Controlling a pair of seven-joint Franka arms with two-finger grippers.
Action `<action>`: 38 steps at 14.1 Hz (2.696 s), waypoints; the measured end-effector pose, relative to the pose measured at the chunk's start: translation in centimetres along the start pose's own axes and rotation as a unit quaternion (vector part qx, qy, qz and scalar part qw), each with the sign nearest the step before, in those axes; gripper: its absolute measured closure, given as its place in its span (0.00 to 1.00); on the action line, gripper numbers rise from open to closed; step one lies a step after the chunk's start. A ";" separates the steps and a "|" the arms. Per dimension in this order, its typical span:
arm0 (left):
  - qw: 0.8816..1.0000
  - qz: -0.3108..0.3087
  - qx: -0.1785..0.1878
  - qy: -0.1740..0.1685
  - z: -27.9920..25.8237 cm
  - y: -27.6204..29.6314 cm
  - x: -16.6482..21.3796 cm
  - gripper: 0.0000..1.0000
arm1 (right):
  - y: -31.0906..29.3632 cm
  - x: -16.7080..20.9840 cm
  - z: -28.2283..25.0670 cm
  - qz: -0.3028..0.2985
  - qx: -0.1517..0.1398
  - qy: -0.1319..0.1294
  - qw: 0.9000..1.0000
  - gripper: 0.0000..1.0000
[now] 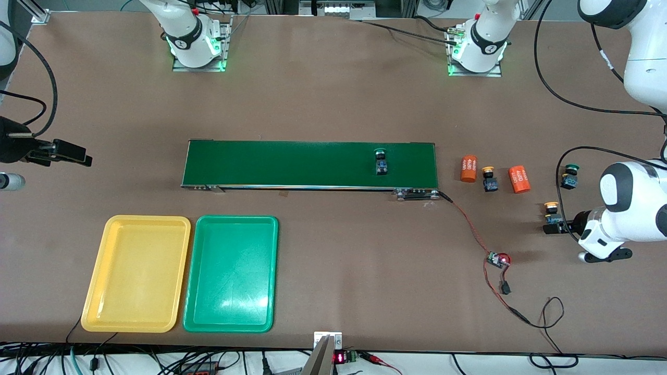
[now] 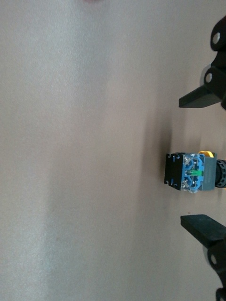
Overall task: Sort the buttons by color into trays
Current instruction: 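Grasp a yellow-based push button with the left gripper, then carry the button to the belt and release it with the left gripper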
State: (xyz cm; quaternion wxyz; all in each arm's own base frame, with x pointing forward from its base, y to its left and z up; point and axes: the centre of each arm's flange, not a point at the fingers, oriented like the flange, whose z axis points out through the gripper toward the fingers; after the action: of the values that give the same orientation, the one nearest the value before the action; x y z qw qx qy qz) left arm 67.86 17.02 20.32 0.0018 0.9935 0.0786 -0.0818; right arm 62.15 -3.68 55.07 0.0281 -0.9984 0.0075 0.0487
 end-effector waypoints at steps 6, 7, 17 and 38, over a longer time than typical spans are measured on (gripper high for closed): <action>1.000 -0.002 -0.008 -0.023 3.1 -0.9 -0.3 0.00 | -0.2 0.2 0.6 -0.004 0.001 -0.007 1.000 0.00; 1.000 -0.001 -0.008 -0.026 3.5 -0.8 -0.5 0.00 | -0.2 0.2 0.7 -0.004 0.001 -0.008 1.000 0.00; 0.998 0.016 -0.003 -0.058 4.1 -0.9 -1.4 0.41 | -0.9 0.3 1.0 -0.010 0.002 -0.012 1.000 0.00; 0.988 0.126 -0.036 -0.076 -9.6 29.7 -12.3 0.58 | -2.9 0.6 1.7 -0.026 0.003 -0.017 0.999 0.00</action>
State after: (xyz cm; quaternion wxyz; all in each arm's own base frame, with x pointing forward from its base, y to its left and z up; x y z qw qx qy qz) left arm 62.12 -14.09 31.49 0.0541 0.9857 -0.0444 -0.1531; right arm 62.62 -0.73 53.53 0.0328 -0.9972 -0.0192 0.0651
